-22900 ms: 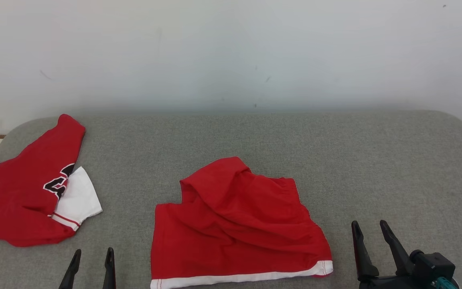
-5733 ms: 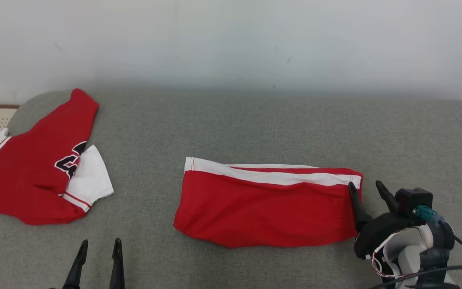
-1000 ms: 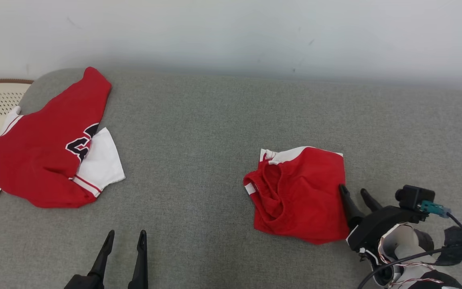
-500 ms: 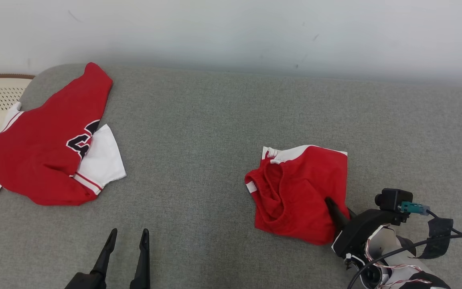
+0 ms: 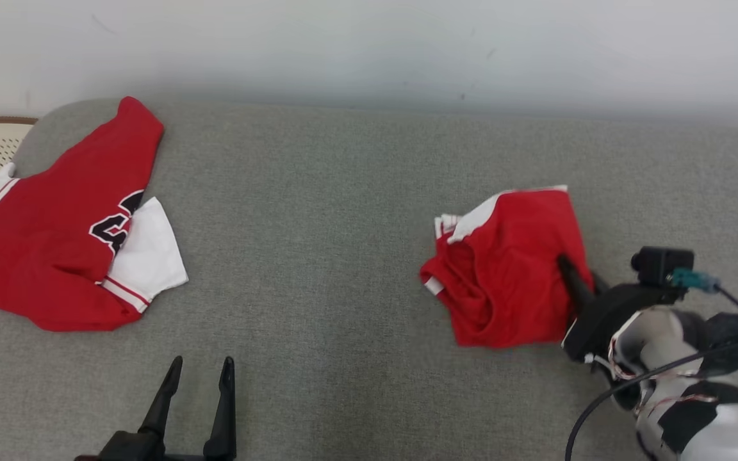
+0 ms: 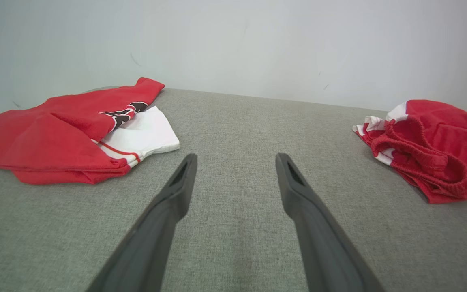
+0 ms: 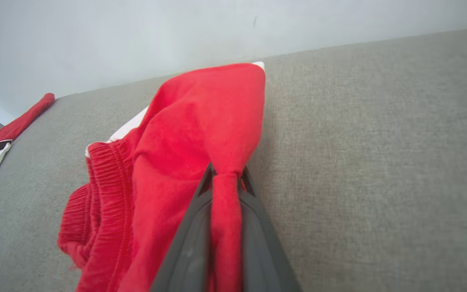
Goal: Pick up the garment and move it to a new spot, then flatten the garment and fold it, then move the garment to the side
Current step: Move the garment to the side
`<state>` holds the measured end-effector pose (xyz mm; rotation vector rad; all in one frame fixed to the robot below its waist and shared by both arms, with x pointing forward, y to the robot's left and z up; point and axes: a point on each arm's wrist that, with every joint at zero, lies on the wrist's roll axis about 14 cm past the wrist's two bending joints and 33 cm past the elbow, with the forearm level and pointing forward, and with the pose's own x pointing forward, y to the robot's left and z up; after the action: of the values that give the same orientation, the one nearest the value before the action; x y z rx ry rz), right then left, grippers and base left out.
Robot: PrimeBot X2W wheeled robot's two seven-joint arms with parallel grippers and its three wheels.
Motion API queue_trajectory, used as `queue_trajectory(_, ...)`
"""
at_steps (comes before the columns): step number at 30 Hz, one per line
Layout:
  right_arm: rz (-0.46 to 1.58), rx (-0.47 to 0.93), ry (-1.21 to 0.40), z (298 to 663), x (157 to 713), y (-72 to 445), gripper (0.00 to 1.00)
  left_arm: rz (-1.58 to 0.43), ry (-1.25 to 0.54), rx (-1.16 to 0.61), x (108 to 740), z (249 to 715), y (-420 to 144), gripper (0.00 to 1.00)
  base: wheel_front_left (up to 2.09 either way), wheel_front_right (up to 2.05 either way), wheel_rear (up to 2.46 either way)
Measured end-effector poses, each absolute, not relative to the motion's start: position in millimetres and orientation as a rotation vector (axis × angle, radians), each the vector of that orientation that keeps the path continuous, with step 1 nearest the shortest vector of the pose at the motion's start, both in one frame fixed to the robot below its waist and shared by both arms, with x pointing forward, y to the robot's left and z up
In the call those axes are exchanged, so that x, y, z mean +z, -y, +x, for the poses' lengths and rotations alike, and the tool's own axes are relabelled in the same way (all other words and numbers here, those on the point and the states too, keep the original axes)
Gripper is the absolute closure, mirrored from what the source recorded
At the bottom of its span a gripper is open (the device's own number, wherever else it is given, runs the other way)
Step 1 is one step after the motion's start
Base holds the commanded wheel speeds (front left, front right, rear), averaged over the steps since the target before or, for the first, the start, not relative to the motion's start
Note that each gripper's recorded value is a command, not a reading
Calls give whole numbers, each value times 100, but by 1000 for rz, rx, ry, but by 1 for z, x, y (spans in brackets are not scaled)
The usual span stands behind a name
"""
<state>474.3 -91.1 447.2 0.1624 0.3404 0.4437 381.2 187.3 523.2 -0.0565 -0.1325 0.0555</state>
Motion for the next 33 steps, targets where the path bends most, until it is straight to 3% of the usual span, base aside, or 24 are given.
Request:
queue_trajectory(15,-122,301,-211,570,496,191,100,-21,177,-9,529,427,-174,0,0,0,0)
queue_trajectory(24,-245,195,-277,609,479,253,100,14,197,-50,521,460,-170,0,0,0,0)
queue_trajectory(33,-345,132,-351,623,463,294,100,49,199,-65,513,471,-170,0,0,0,0)
